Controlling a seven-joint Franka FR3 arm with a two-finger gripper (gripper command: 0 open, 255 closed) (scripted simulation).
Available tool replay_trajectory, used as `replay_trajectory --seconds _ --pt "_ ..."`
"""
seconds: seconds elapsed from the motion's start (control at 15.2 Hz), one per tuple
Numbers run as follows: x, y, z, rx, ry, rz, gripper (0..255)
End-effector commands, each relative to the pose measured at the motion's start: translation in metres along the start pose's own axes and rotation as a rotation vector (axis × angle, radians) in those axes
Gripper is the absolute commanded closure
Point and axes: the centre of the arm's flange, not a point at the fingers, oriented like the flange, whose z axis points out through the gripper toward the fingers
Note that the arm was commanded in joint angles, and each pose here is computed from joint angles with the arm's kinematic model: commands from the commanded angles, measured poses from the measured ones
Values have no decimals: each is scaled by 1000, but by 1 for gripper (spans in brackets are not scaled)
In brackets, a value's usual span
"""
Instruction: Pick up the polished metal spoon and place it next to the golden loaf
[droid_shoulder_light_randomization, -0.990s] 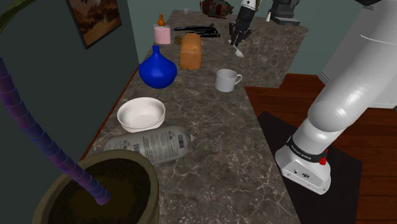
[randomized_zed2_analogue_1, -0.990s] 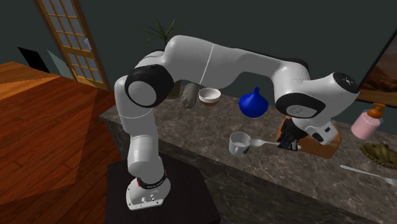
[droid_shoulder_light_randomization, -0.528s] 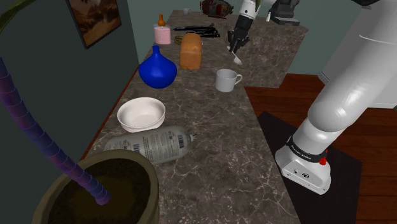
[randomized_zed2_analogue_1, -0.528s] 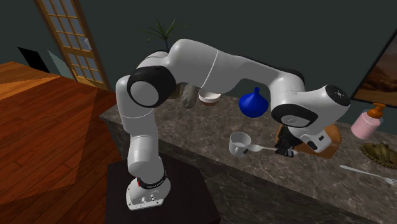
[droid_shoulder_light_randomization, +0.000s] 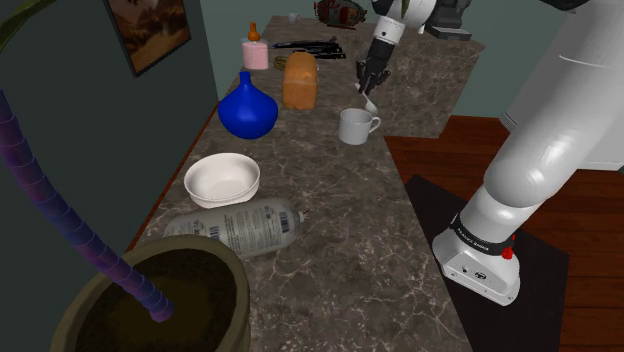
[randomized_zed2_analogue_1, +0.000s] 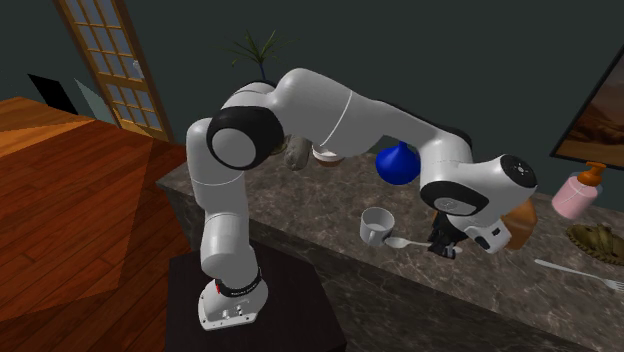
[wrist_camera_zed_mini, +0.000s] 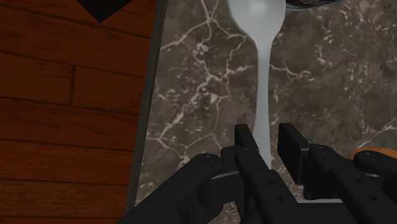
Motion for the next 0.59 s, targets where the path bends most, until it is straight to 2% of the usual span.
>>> replay_trajectory --seconds 0.0,0.53 --pt "1 2 12 0 0 0 255" --pt "6 14 52 0 0 0 255"
